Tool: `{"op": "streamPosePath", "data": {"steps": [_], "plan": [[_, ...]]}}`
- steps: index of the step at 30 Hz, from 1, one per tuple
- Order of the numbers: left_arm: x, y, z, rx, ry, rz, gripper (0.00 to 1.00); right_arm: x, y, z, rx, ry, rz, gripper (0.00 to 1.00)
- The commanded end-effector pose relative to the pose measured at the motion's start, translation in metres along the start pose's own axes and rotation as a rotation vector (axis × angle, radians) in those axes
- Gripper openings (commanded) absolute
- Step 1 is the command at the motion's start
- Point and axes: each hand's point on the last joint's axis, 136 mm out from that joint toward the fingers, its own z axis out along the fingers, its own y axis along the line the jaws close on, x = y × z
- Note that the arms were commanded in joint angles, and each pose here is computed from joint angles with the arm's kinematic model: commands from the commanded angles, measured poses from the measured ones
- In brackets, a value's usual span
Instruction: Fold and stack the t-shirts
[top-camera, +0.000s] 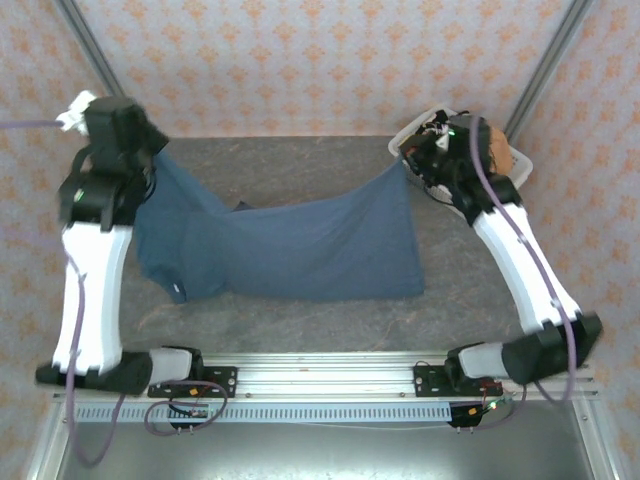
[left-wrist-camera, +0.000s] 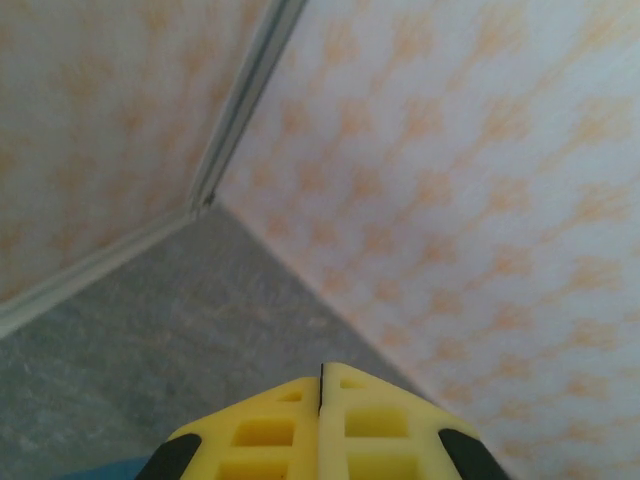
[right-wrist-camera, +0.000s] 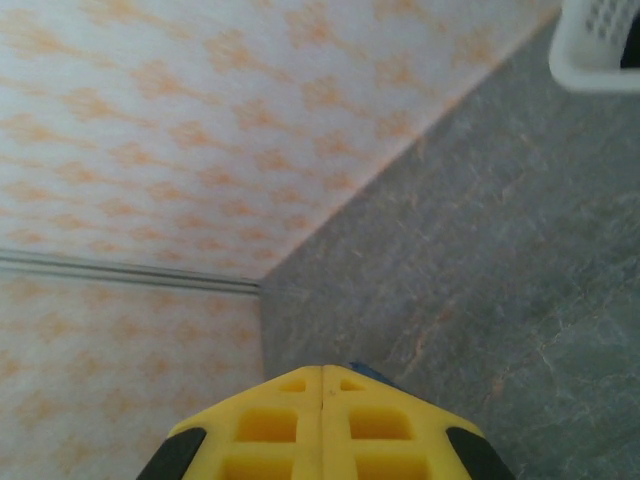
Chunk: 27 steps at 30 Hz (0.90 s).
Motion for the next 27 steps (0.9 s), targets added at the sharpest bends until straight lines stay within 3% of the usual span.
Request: {"op": "streamPosePath", "data": {"steps": [1, 3, 6, 12, 16, 20, 23, 27], "plan": [[0.022, -0.018, 0.060, 0.024, 0.129, -0.011, 0.00, -0.020, 0.026, 0.042, -0.098, 0.006, 0.013, 0.00], [0.012, -0.030, 0.083, 0.027, 0.141, -0.010, 0.00, -0.040, 0.042, 0.065, -0.109, -0.003, -0.003, 0.00], [-0.037, -0.060, 0.076, 0.106, 0.045, -0.043, 0.00, -0.077, 0.078, 0.071, -0.156, -0.062, -0.031, 0.00], [-0.148, -0.108, -0.020, 0.378, -0.285, -0.117, 0.00, -0.161, 0.151, 0.015, -0.307, -0.283, -0.051, 0.00], [-0.178, -0.109, -0.085, 0.490, -0.410, -0.142, 0.00, -0.197, 0.169, -0.023, -0.387, -0.370, -0.028, 0.00], [-0.151, -0.086, -0.093, 0.434, -0.326, -0.099, 0.00, -0.190, 0.142, -0.010, -0.295, -0.300, -0.027, 0.00], [-0.096, -0.046, -0.070, 0.299, -0.184, -0.052, 0.00, -0.159, 0.100, 0.024, -0.164, -0.146, -0.029, 0.00], [0.001, 0.032, -0.039, 0.119, -0.029, -0.047, 0.00, -0.085, 0.003, 0.071, 0.078, 0.063, 0.000, 0.00]]}}
